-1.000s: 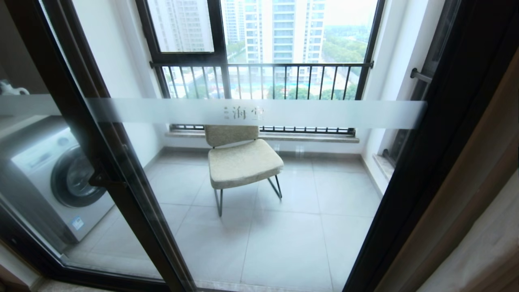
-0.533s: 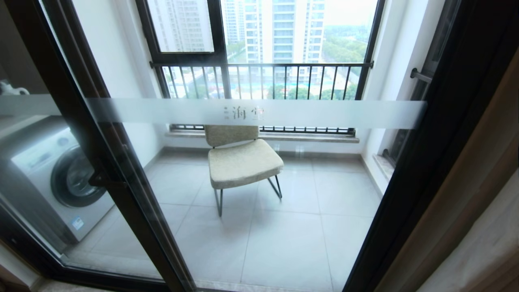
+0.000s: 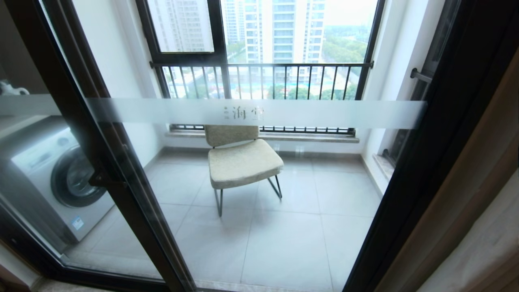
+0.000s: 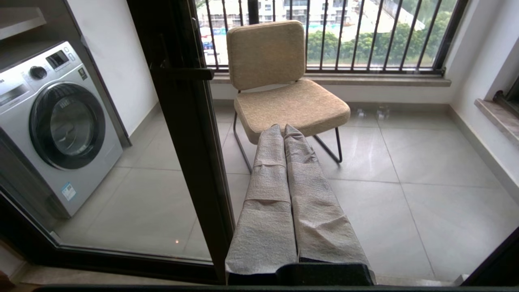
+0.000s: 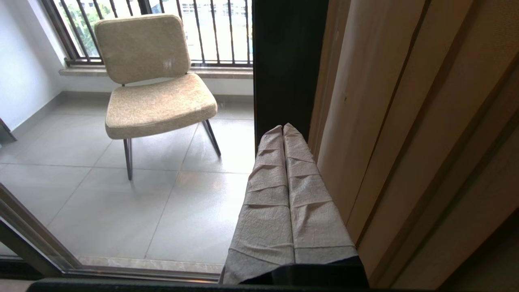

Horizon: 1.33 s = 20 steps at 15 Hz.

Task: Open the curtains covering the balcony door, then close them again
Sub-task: Close the inner curtains on both sides

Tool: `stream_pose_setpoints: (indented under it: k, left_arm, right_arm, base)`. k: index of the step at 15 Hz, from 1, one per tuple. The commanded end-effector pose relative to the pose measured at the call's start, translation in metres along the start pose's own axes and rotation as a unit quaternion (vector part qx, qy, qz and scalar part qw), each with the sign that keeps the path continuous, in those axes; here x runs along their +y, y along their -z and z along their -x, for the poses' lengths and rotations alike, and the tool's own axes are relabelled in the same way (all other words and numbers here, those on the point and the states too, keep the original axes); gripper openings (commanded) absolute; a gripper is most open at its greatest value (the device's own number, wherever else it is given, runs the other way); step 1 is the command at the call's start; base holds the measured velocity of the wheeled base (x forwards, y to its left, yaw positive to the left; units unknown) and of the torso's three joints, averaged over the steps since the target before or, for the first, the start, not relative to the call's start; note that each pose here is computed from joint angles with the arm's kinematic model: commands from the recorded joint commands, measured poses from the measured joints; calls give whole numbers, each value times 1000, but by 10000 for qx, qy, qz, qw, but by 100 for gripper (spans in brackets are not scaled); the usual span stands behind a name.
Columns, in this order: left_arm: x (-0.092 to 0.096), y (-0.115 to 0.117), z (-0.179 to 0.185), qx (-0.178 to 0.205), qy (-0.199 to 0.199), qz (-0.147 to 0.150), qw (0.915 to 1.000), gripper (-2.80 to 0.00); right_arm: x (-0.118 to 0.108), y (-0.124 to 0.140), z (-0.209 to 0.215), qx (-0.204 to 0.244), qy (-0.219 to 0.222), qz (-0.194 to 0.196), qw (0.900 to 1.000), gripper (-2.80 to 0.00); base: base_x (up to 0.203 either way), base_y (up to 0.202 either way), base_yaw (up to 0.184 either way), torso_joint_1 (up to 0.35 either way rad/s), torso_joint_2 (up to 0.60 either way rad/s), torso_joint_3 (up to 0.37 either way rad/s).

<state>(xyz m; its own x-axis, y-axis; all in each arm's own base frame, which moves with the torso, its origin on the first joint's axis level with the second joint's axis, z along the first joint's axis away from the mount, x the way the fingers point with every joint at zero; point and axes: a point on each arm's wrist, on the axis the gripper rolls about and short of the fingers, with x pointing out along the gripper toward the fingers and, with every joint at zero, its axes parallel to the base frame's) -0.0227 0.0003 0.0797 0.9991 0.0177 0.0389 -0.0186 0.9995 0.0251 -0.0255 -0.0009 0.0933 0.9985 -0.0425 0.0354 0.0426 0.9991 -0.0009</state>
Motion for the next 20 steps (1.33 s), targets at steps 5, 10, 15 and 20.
stream_pose_setpoints:
  k: [5, 10, 15, 20]
  left_arm:
    - [0, 0, 0, -5, -1, -1, 10000, -280]
    - [0, 0, 0, -5, -4, -1, 10000, -280]
    - [0, 0, 0, -5, -4, -1, 10000, -280]
    - [0, 0, 0, -5, -4, -1, 10000, -280]
  right_arm:
    - [1, -51, -14, -22, 139, 19, 9999, -280]
    - [-4, -102, -47, 62, 1441, 47, 9895, -280]
    - [-15, -141, -75, 100, 1828, 10, 9831, 0]
    - [-26, -166, -104, 36, 1859, -243, 9823, 0]
  base:
    - [0, 0, 0, 0, 0, 0]
    - [0, 0, 0, 0, 0, 0]
    - [0, 0, 0, 0, 0, 0]
    - [0, 0, 0, 0, 0, 0]
